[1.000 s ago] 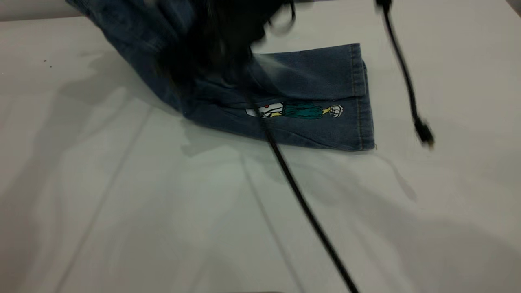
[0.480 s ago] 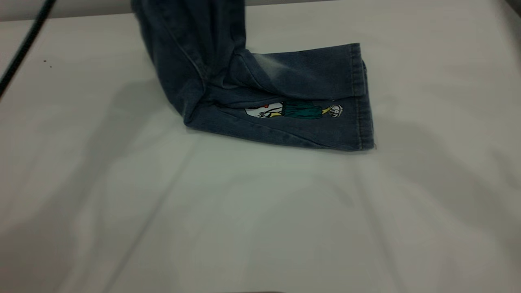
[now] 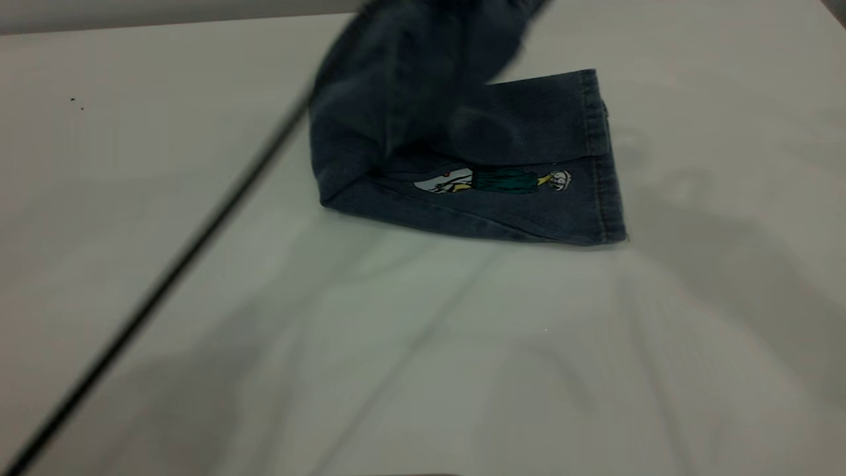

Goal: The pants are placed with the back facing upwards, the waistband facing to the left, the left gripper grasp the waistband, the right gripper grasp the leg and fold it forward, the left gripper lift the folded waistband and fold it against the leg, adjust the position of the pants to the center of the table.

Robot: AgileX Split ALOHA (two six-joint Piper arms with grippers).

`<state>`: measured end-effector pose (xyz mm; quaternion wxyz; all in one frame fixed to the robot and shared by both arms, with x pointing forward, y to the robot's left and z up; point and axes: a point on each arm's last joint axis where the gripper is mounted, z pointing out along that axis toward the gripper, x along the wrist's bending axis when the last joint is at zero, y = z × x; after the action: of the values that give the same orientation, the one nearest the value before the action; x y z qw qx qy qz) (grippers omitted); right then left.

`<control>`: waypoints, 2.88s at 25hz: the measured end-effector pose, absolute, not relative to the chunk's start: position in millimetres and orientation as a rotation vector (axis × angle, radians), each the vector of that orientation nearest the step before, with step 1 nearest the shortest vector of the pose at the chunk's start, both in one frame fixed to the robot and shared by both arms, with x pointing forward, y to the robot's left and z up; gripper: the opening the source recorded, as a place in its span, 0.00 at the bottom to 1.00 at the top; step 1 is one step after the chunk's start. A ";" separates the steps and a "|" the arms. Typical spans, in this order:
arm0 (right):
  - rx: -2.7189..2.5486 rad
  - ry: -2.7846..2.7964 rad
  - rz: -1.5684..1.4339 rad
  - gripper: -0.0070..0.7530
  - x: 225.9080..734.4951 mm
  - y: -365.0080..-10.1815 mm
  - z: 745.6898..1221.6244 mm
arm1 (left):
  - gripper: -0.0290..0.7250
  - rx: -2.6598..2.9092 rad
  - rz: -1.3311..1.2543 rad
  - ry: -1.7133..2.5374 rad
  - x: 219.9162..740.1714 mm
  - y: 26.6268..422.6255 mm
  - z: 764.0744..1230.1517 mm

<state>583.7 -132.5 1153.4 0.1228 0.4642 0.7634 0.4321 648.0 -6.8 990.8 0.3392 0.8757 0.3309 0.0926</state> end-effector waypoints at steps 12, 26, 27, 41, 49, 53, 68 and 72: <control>1.368 2.286 1.223 0.69 580.1 -132.8 1150.0 | 0.46 2.379 0.183 0.779 627.6 -50.0 936.8; 1.352 2.227 1.282 0.69 577.8 -134.0 1162.4 | 0.74 2.760 0.316 0.750 637.5 -20.6 956.8; 1.356 2.254 1.260 0.69 576.7 -134.1 1159.8 | 0.74 2.739 0.333 0.786 642.4 -19.9 950.6; 1.372 2.310 1.213 0.69 576.5 -133.2 1151.2 | 0.74 2.748 0.259 0.990 653.8 -23.4 852.4; 1.374 2.319 1.208 0.69 576.0 -133.2 1150.7 | 0.74 2.836 0.097 1.367 637.3 -8.0 849.4; 1.374 2.320 1.207 0.69 575.9 -133.2 1150.7 | 0.74 2.818 0.099 1.400 637.5 -8.1 849.8; 1.207 2.253 1.262 0.69 509.3 -161.0 1220.2 | 0.74 2.551 0.354 1.106 657.7 -24.2 991.5; 1.125 2.250 1.297 0.69 453.8 -180.9 1254.5 | 0.74 2.424 0.441 1.035 641.9 -11.7 1070.4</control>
<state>453.8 -180.9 1254.5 0.1549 0.3925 0.7854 0.4528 641.9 -11.7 1070.4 0.2324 0.8822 0.3768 0.1606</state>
